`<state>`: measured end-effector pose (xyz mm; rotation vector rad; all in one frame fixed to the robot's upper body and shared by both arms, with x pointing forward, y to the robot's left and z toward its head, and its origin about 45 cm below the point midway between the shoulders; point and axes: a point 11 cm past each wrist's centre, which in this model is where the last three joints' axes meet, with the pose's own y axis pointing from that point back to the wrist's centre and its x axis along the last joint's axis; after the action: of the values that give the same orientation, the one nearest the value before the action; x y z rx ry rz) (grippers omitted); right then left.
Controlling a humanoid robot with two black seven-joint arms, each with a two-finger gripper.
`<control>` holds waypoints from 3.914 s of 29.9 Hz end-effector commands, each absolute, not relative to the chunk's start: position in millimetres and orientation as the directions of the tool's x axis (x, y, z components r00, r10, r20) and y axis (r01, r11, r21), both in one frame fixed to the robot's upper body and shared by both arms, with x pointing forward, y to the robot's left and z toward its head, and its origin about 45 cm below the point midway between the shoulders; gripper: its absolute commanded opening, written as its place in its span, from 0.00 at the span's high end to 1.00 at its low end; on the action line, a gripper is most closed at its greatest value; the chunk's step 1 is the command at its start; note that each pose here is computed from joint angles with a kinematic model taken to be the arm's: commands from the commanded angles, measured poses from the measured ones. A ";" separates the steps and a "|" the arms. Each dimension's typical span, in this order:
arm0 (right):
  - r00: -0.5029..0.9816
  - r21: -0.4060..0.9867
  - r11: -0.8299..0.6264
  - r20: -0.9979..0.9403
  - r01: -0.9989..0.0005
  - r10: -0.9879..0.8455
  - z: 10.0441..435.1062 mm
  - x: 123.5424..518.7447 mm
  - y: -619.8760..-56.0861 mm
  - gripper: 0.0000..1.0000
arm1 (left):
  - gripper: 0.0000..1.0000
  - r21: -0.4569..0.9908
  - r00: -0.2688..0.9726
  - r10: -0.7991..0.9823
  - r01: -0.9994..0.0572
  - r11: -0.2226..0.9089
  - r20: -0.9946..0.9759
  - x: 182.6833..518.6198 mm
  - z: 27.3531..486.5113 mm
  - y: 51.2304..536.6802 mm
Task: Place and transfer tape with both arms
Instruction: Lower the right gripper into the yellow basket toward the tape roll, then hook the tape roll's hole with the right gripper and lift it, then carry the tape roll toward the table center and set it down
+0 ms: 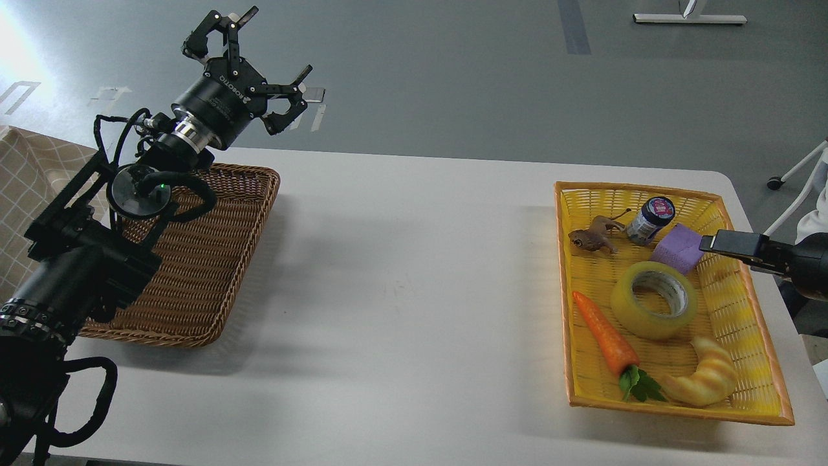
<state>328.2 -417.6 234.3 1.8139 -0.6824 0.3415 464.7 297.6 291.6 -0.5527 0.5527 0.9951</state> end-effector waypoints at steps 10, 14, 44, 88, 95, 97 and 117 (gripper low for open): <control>0.805 0.791 -0.176 0.542 -0.586 -0.241 211.4 324.3 -411.2 0.04 | 0.02 -0.175 0.433 0.615 -0.884 0.434 -0.659 464.5 290.3 296.8; 0.809 0.797 -0.150 0.560 -0.585 -0.179 206.7 323.9 -411.9 0.06 | 0.02 -0.179 0.435 0.615 -0.883 0.433 -0.658 464.7 292.0 297.3; 0.846 0.838 -0.123 0.532 -0.531 -0.034 166.1 319.6 -390.8 0.60 | 0.02 -0.172 0.426 0.618 -0.887 0.429 -0.660 463.4 288.5 300.0; 0.613 0.610 -0.296 0.784 -0.735 0.093 306.5 389.1 -317.9 1.00 | 0.02 -0.179 0.432 0.612 -0.885 0.430 -0.662 464.5 290.4 297.4; 0.605 0.595 -0.411 0.787 -0.691 0.122 291.8 394.6 -257.5 1.00 | 0.02 -0.184 0.435 0.611 -0.884 0.430 -0.662 465.2 293.0 297.6; 0.595 0.590 -0.428 0.791 -0.684 0.140 286.4 397.5 -243.0 1.00 | 0.02 -0.183 0.434 0.612 -0.884 0.429 -0.661 465.2 293.2 298.3; 0.606 0.700 -0.471 0.708 -0.537 0.363 213.9 394.0 -140.4 1.00 | 0.02 -0.190 0.432 0.610 -0.887 0.421 -0.664 465.4 294.7 300.6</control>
<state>397.5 -147.4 226.2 1.7726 -0.1785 1.0722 465.4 300.8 294.6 -0.5748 0.5526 0.9994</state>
